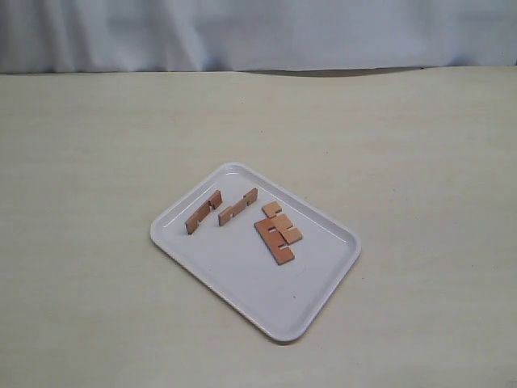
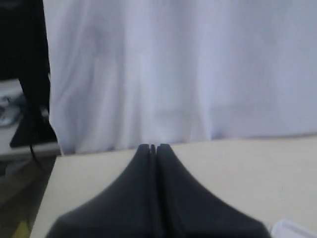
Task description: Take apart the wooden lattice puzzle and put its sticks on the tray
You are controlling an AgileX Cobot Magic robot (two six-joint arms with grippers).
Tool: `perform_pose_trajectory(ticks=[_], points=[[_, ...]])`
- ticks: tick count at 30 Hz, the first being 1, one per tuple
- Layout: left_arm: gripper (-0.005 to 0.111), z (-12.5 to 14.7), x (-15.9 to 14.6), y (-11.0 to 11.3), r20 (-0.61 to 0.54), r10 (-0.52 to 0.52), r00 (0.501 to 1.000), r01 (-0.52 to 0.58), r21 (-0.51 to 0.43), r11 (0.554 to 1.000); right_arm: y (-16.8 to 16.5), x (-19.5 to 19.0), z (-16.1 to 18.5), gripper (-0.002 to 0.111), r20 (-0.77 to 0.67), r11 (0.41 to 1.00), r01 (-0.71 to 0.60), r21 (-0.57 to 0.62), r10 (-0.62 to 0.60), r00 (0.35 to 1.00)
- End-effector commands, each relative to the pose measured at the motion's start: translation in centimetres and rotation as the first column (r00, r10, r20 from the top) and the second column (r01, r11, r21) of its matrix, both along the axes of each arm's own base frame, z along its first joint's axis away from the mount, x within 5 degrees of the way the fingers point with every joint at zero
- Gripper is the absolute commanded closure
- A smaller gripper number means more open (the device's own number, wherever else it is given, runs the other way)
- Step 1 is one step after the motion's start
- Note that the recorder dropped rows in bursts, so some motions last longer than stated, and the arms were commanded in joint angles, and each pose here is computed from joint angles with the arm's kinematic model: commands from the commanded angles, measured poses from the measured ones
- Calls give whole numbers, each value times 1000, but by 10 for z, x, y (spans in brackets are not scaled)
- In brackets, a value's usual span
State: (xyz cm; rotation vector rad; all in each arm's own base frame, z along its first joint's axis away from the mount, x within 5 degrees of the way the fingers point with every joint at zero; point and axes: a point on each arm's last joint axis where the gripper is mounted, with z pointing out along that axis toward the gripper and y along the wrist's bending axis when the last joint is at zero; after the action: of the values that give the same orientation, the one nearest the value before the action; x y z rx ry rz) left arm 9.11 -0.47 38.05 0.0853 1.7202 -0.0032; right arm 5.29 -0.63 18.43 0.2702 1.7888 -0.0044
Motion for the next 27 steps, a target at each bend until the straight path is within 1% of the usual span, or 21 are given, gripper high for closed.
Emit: perform_pose_trajectory(ticks=[1, 3, 5, 10, 12, 14, 18, 19, 21, 22, 23, 25, 27], points=[[107, -19, -31, 1, 218, -7, 976, 12, -20, 1000, 0, 0, -1, 102, -9, 1000, -2, 2, 2, 1000], [107, -23, -44, 2, 309, -6, 951, 25, -57, 998, 0, 0, -1, 102, -9, 1000, -2, 2, 2, 1000], [107, -22, -58, 3, 389, -5, 921, 31, -61, 998, 0, 0, -1, 102, -9, 1000, -2, 2, 2, 1000], [107, -27, -88, 5, 518, -1, 856, 40, -64, 997, 0, 0, -1, 102, -9, 1000, -2, 2, 2, 1000], [107, -32, -88, 5, 540, -2, 842, 38, -56, 998, 0, 0, -1, 102, -9, 1000, -2, 2, 2, 1000], [107, -32, -88, 5, 541, -2, 841, 47, -71, 996, 0, 0, -1, 102, -9, 1000, -2, 2, 2, 1000], [107, -32, -88, 5, 537, -2, 843, 42, -62, 997, 0, 0, -1, 102, -9, 1000, -2, 2, 2, 1000], [107, -33, -88, 5, 527, -2, 850, 42, -64, 997, 0, 0, -1, 102, -9, 1000, -2, 2, 2, 1000], [107, -40, -85, 4, 462, -4, 887, 57, -100, 993, 0, 0, -1, 102, -9, 1000, -2, 2, 2, 1000], [107, -48, -81, 3, 416, -9, 909, 68, -127, 990, 0, 0, -1, 102, -9, 1000, -2, 2, 2, 1000], [107, -55, -77, 3, 394, -11, 919, 72, -141, 987, 0, 0, -1, 102, -9, 1000, -2, 2, 2, 1000], [107, -84, -62, 1, 330, -13, 944, 68, -159, 985, 0, 0, -1, 102, -9, 1000, -2, 2, 2, 1000], [107, -122, -46, 1, 284, -6, 959, 56, -169, 984, 0, 0, -1, 102, -9, 1000, -2, 2, 2, 1000]])
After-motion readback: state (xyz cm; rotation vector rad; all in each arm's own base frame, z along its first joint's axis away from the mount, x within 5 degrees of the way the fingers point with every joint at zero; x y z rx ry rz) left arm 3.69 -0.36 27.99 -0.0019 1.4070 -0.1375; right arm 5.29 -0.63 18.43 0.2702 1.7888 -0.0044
